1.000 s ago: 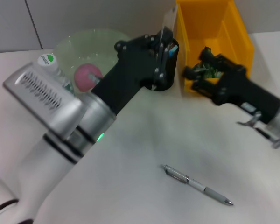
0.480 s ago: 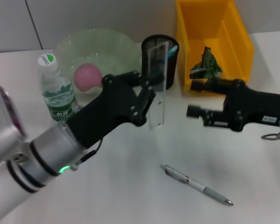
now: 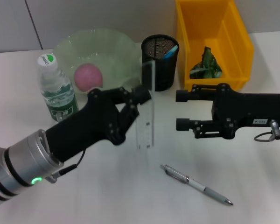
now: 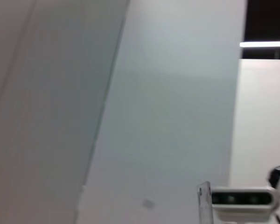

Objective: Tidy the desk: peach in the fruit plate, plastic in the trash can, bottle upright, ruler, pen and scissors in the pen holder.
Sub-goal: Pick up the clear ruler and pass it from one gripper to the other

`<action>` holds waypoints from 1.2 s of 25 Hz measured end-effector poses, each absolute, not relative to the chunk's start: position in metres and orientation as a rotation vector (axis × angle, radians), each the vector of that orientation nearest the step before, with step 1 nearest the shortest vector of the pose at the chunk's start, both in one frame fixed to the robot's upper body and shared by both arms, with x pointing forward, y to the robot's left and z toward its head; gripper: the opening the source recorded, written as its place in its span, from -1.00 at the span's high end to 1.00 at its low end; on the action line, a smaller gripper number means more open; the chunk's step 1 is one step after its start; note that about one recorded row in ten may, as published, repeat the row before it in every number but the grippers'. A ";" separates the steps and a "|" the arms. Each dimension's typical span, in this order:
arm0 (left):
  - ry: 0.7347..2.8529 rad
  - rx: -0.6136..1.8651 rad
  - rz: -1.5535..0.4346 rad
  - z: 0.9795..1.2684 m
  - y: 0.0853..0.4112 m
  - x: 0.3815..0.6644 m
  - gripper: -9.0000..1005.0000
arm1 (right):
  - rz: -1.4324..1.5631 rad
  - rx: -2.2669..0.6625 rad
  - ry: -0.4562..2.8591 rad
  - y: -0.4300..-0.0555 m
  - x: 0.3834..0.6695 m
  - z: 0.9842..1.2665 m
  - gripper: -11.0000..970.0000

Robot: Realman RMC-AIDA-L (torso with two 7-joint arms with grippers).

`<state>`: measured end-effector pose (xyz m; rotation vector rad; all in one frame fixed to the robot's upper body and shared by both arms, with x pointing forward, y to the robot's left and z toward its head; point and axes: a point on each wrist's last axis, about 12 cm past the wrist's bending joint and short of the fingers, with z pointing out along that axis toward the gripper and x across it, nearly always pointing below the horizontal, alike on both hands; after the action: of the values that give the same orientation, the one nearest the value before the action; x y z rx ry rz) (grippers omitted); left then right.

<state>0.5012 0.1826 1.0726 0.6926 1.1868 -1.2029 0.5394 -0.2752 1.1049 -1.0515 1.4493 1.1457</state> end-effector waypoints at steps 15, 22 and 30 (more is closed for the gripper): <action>1.164 0.798 -1.248 1.077 0.177 0.502 0.92 | 1.254 -1.151 1.430 -0.248 0.541 1.113 -0.39; 1.160 0.824 -1.288 1.079 0.179 0.501 0.92 | 1.273 -1.170 1.429 -0.246 0.540 1.114 -0.30; 1.155 0.830 -1.300 1.080 0.179 0.501 0.92 | 1.284 -1.178 1.412 -0.243 0.540 1.116 0.03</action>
<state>0.5010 0.1789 1.0795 0.8300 1.1546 -1.3004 0.5397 -0.2433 1.1160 -1.1783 1.4117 1.2842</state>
